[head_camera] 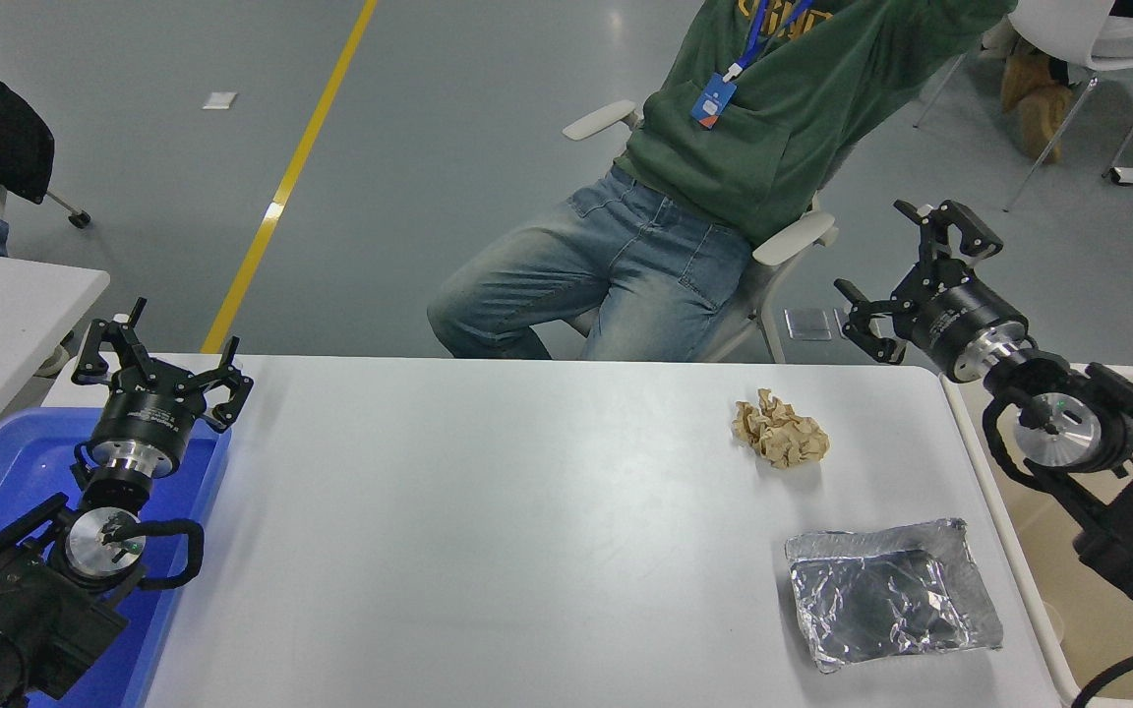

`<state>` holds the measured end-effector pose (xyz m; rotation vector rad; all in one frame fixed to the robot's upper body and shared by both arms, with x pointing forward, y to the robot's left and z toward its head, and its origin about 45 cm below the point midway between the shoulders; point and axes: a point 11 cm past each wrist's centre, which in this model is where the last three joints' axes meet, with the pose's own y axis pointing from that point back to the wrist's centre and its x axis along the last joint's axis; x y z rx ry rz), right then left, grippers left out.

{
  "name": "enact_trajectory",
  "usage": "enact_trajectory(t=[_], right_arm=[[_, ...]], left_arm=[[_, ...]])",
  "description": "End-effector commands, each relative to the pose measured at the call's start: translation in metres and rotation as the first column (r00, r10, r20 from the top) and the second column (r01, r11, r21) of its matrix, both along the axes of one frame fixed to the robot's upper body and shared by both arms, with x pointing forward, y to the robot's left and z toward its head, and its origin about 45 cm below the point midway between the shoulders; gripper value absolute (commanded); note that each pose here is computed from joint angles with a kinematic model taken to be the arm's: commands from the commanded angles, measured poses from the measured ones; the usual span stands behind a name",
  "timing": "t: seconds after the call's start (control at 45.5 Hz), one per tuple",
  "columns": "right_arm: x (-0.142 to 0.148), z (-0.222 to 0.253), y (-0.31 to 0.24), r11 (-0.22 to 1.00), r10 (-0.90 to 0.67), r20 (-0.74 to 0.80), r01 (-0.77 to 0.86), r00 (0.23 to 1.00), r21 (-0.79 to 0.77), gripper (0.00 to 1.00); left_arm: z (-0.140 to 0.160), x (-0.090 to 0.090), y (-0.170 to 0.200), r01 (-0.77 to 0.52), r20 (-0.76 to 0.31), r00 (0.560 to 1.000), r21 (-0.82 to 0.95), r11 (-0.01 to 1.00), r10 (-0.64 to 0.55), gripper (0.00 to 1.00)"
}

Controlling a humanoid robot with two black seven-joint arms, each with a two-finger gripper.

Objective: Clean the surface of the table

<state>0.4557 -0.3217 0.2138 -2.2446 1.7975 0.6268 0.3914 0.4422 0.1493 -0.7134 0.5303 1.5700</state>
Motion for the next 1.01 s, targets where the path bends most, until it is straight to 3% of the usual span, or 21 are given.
enact_trajectory(t=[0.0, 0.132, 0.308, 0.989], right_arm=[[-0.003, -0.032, 0.017, 0.999, 0.023, -0.052, -0.024, 0.998, -0.022, 1.00], [-0.008, -0.041, 0.011, 0.999, 0.007, -0.048, -0.008, 0.999, -0.033, 1.00], [-0.017, -0.044, 0.002, 0.997, -0.071, 0.071, 0.071, 0.995, -0.003, 1.00], [-0.036, -0.075, 0.012, 0.988, -0.091, 0.014, 0.093, 0.996, -0.124, 1.00]], left_arm=[[0.000, 0.000, 0.000, 0.001, 0.001, 1.000, 0.000, 1.000, -0.001, 1.00], [0.000, 0.000, 0.000, 0.000, 0.000, 1.000, 0.000, 1.000, 0.000, 1.00], [0.000, 0.000, 0.000, 0.000, 0.000, 1.000, 0.000, 1.000, 0.000, 1.00], [0.000, 0.000, 0.000, 0.000, 0.000, 1.000, 0.000, 1.000, 0.000, 1.00]])
